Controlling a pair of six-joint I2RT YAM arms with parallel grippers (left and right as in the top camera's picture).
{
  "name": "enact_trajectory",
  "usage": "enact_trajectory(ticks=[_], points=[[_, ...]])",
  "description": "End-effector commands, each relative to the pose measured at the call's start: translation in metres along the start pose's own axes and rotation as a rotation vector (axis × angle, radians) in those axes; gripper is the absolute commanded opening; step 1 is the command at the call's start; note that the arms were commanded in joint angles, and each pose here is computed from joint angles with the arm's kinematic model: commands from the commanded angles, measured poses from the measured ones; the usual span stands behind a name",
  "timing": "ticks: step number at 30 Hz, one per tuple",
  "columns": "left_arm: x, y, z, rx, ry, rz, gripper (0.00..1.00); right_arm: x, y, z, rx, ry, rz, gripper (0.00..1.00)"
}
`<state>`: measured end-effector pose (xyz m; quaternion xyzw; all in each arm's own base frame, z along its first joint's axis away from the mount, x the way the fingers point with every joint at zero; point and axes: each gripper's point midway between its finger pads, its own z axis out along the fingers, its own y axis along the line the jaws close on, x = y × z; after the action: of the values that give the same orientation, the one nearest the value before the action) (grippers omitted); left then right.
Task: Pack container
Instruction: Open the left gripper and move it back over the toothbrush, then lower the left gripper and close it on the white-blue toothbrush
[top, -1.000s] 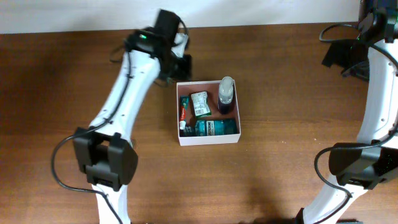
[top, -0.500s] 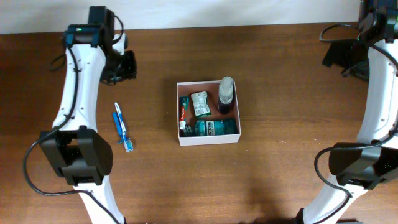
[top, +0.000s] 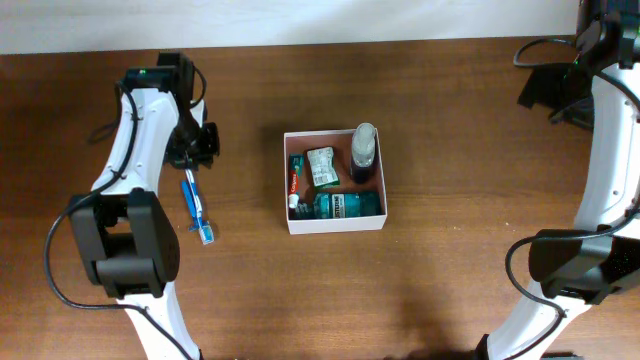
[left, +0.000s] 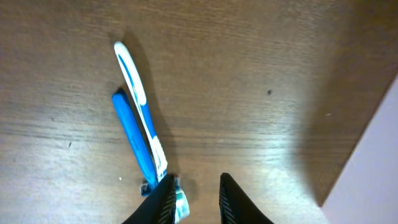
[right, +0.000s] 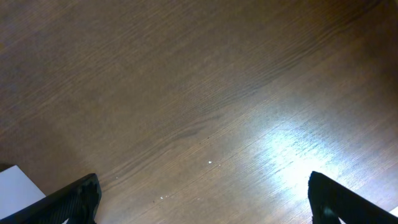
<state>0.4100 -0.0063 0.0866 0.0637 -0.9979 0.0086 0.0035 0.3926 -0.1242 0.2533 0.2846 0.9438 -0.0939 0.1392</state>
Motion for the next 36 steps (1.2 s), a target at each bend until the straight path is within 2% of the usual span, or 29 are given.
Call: enact_trajectory(ticks=[1,11,18,24,36], points=[[0.004,0.01,0.012,-0.018,0.021,-0.024,0.24,-0.004,-0.006,-0.015,0.001,-0.047,0.013,0.98],[0.013,0.018,0.032,-0.024,0.054,-0.113,0.24,-0.004,-0.006,-0.015,0.001,-0.047,0.013,0.98],[0.024,0.02,0.054,-0.029,0.081,-0.114,0.24,-0.004,-0.006,-0.015,0.001,-0.047,0.013,0.98],[0.023,0.039,0.061,-0.142,0.049,-0.219,0.19,-0.004,-0.006,-0.015,0.001,-0.047,0.013,0.98],[0.011,0.043,0.062,-0.142,0.002,-0.229,0.2,-0.004,-0.006,-0.015,0.001,-0.047,0.013,0.98]])
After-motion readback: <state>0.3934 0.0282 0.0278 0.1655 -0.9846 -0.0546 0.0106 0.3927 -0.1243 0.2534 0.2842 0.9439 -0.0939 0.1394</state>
